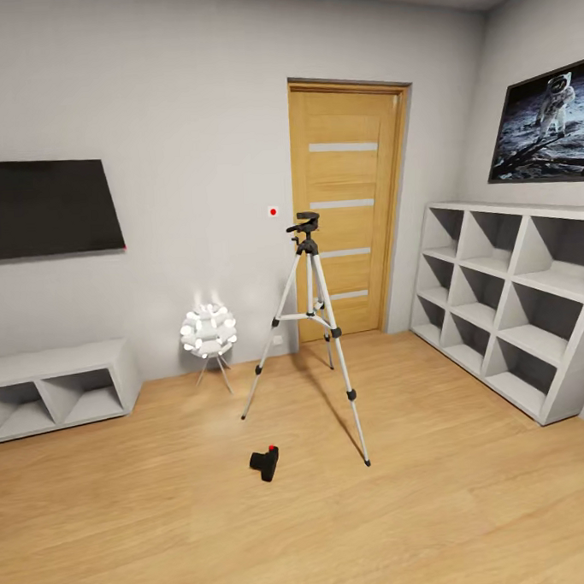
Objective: Attach the digital camera to the camera tripod in the bedroom.
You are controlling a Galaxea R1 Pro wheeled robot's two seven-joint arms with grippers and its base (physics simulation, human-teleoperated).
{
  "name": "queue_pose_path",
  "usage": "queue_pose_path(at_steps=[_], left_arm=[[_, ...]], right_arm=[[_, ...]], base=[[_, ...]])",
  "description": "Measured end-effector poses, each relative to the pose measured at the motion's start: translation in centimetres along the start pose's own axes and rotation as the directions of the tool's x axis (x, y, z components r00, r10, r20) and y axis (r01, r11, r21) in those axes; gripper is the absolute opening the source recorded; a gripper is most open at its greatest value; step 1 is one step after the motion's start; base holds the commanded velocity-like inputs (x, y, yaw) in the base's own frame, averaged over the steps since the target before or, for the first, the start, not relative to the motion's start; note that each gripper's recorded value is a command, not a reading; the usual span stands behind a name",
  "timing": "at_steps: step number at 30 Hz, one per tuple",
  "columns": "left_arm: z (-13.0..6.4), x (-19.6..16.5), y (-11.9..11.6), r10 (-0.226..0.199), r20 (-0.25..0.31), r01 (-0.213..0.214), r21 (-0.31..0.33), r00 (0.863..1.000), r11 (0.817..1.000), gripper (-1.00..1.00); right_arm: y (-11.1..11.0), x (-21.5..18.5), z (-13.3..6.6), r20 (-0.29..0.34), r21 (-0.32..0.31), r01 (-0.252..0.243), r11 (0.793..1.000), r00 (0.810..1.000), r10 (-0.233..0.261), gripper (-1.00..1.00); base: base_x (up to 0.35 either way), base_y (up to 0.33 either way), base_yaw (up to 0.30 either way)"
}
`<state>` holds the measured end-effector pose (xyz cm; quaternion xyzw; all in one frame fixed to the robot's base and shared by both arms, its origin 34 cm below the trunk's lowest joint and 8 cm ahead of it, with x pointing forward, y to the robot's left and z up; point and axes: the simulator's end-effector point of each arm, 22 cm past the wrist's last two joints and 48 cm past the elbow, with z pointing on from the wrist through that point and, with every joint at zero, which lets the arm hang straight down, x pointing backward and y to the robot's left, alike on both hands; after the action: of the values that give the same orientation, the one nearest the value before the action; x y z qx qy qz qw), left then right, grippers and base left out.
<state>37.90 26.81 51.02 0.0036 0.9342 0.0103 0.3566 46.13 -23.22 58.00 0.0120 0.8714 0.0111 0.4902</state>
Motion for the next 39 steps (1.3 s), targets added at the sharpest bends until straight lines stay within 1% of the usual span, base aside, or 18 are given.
queue_pose_path(at_steps=[39], left_arm=[[0.00,0.04,0.00,0.000,-0.001,0.000,0.000,1.000,1.000,1.00]], right_arm=[[-0.01,0.01,0.01,0.000,0.001,0.000,1.000,1.000,0.000,1.00]], base=[[0.000,0.000,0.000]])
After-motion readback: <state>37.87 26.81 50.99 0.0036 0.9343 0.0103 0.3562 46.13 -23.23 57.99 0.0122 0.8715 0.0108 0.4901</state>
